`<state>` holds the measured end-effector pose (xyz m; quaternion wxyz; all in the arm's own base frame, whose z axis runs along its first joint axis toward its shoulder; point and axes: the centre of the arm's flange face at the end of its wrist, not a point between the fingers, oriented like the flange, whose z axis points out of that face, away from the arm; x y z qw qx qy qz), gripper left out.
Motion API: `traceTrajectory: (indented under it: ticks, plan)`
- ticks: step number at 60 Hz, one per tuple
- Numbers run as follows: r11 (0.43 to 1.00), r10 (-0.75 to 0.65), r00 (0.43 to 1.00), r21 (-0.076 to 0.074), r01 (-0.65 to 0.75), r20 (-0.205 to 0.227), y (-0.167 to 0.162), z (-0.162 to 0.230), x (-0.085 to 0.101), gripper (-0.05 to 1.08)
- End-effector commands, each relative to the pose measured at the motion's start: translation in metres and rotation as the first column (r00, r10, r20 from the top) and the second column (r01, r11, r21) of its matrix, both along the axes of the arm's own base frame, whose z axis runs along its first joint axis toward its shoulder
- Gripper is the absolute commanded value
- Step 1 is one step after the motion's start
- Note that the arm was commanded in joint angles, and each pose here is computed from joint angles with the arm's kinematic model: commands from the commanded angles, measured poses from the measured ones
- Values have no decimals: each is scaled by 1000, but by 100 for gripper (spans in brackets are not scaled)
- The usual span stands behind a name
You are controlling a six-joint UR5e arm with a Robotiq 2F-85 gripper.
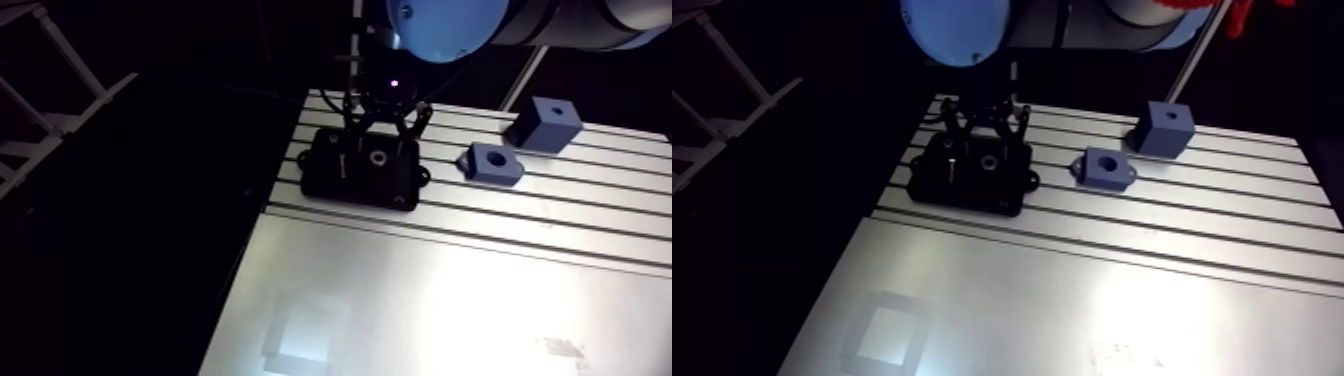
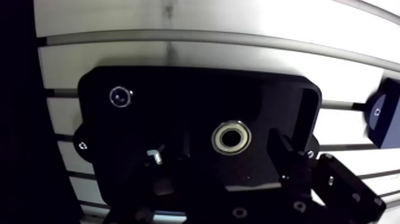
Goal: Pick up the bearing and press it into the housing until flush.
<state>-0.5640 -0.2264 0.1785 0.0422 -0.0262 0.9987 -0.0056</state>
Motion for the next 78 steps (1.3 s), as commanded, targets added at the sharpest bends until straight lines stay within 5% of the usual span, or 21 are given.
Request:
traceTrajectory:
  ticks: [1, 78]
  plan:
    - [1000, 9, 1000, 2, -9, 6, -2, -4, 1, 28]
    - [1000, 11, 1000, 6, -11, 14, -2, -10, -1, 44]
